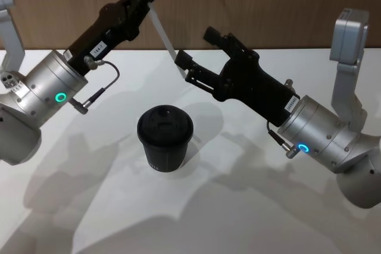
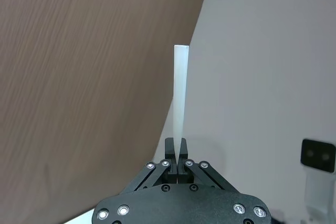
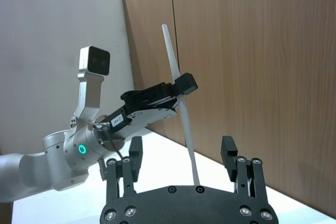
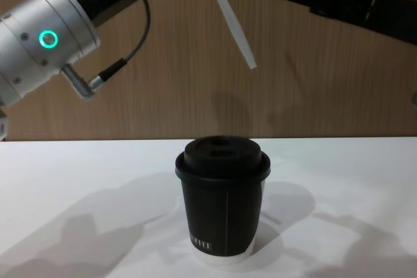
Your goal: Pick up the straw with one hand, pass it to the other hand, and insert it into the cup.
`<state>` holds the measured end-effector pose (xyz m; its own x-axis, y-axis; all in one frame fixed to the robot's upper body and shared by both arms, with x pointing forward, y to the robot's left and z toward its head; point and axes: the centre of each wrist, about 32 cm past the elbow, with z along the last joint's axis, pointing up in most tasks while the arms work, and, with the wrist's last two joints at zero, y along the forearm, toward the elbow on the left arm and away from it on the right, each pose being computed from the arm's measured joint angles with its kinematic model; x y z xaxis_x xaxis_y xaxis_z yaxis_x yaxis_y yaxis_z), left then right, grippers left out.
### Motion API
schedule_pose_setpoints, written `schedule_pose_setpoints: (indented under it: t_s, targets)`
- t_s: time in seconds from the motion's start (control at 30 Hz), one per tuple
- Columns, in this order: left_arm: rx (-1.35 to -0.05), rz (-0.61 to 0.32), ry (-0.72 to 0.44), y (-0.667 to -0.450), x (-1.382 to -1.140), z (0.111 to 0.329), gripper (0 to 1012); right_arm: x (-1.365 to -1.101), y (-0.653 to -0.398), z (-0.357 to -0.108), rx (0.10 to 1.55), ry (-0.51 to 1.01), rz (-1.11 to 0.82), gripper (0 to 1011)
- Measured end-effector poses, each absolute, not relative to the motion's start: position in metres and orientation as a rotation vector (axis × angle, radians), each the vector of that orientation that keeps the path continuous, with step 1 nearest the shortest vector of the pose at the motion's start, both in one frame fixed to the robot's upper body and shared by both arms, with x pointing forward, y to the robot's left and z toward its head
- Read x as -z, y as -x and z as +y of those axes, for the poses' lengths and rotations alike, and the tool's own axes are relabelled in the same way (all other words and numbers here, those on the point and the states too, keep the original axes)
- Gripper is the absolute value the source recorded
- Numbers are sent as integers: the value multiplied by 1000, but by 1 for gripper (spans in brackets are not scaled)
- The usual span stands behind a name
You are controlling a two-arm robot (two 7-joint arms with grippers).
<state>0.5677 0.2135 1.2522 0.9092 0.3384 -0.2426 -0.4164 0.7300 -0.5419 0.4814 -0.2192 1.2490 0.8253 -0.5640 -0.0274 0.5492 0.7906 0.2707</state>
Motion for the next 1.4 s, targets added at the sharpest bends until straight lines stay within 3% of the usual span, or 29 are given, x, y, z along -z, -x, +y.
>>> schedule_pose_setpoints:
  t_s: [0.13, 0.5, 1.4]
  targets:
    - [-437, 94, 578, -565, -1257, 219, 2, -1249, -481, -219, 599, -274, -56, 1000]
    - [-485, 30, 462, -559, -1265, 229, 2, -1249, -481, -219, 599, -274, -56, 1001]
    - [-508, 70, 383, -553, -1253, 237, 2, -1249, -481, -219, 599, -274, -56, 1001]
